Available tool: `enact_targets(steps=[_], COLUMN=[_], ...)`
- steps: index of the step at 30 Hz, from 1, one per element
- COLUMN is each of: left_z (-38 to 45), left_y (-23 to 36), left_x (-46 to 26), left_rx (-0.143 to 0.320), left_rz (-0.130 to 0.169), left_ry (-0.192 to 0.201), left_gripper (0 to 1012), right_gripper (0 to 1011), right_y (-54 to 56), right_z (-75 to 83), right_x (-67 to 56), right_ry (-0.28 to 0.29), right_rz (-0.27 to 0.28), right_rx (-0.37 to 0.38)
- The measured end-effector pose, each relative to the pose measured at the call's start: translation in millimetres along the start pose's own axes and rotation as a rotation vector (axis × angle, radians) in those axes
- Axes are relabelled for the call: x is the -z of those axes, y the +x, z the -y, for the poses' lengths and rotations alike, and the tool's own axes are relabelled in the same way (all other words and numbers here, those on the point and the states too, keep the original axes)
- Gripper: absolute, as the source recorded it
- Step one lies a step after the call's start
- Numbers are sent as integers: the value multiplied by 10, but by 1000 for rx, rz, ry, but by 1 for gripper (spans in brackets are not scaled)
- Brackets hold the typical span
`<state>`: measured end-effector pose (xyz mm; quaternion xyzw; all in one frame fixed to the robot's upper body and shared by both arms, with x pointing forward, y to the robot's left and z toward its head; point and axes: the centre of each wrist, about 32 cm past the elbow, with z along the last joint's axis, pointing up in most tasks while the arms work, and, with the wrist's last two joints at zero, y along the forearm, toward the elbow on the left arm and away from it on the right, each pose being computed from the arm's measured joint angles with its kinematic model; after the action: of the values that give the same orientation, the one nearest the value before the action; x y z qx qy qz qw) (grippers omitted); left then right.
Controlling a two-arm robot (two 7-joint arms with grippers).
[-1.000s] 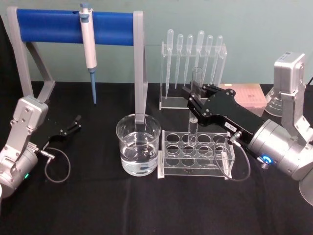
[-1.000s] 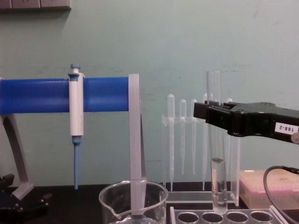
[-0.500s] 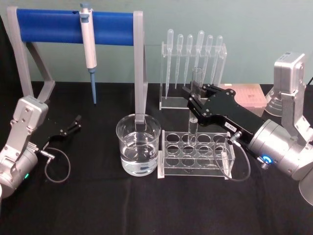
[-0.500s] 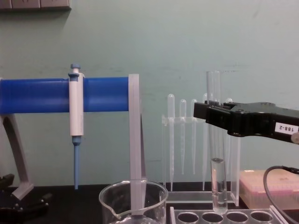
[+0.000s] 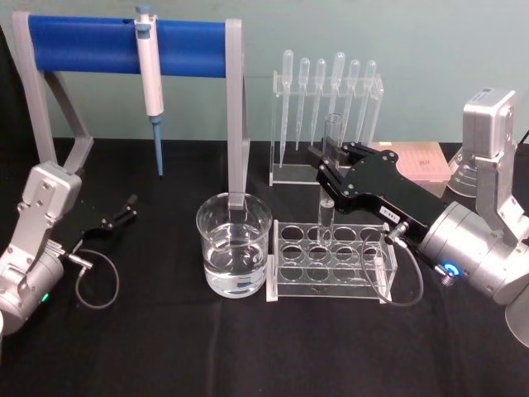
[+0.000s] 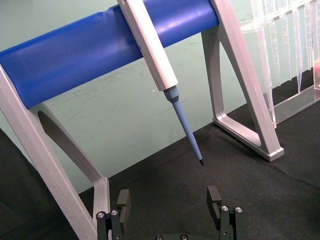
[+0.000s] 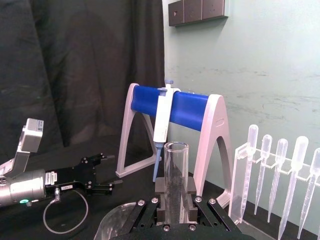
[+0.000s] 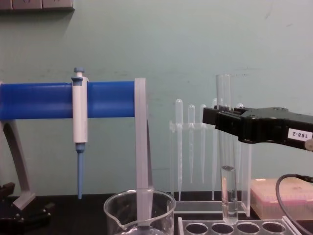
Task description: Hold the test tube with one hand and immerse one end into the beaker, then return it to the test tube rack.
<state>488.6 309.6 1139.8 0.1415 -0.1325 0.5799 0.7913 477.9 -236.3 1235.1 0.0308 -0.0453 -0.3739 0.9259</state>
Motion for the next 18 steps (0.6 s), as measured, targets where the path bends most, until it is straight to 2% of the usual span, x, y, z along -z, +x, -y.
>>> enact_targets(steps=[18], left_z=[0], left_y=[0], left_x=[0], left_rx=[0], left_rz=[0], left_ry=[0], left_gripper=[1000], right_gripper=[224], right_y=[0], right_z=[0], right_x=[0], right_ry=[0], right_rz=[0], right_rx=[0])
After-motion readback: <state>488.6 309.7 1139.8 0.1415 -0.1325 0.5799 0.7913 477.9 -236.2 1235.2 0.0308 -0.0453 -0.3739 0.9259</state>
